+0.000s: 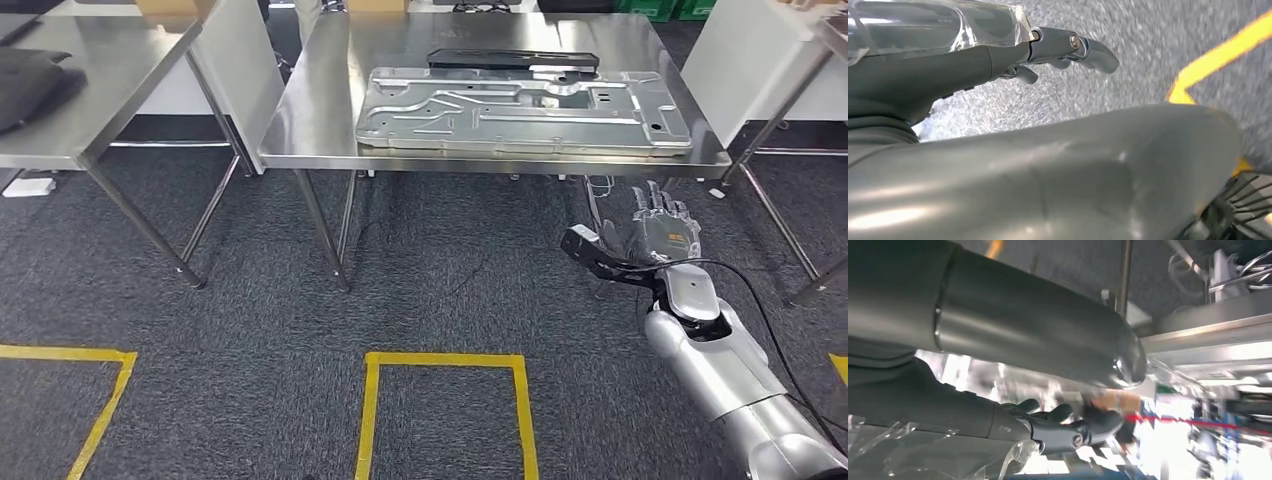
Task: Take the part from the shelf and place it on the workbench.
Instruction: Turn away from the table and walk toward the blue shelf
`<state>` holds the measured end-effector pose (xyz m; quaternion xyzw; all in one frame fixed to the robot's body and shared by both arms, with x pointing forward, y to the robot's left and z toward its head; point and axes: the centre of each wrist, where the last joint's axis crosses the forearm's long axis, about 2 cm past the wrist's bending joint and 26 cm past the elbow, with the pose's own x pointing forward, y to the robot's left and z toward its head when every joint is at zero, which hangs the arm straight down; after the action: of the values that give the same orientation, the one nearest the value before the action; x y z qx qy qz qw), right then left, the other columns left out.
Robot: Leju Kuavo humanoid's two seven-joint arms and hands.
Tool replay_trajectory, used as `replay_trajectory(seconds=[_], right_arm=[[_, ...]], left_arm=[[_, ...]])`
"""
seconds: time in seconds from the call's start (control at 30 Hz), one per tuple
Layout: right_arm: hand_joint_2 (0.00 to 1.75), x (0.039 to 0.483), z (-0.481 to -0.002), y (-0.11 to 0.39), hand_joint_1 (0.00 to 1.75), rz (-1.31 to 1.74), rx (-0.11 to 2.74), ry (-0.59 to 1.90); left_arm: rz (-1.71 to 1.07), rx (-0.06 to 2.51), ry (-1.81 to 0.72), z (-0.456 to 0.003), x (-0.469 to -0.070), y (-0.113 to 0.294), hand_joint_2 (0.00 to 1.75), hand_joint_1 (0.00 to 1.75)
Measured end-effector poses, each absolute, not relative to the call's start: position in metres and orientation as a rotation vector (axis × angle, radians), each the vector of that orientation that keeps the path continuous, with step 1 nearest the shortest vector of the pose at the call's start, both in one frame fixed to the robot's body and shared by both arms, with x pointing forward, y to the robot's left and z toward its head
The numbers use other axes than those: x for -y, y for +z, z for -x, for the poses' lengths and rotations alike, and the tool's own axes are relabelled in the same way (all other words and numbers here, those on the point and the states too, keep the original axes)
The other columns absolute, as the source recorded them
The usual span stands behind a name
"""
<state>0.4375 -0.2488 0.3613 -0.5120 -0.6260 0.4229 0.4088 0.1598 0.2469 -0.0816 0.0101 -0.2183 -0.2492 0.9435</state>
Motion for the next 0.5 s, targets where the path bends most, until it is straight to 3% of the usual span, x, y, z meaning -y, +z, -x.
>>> replay_trajectory(seconds=[0.23,0.5], right_arm=[[0.00,0.298,-0.370,0.187,0.00,0.679,1.575,0.627],[0.00,0.320,-0.268,0.022,0.00,0.427,1.229,0.395]], left_arm=[[-0.054,0.430,-0.426,-0.140,-0.256,-0.089,0.00,0.00],[-0.087,0.391,-0.336,-0.113,-0.268,-0.097,0.00,0.00]])
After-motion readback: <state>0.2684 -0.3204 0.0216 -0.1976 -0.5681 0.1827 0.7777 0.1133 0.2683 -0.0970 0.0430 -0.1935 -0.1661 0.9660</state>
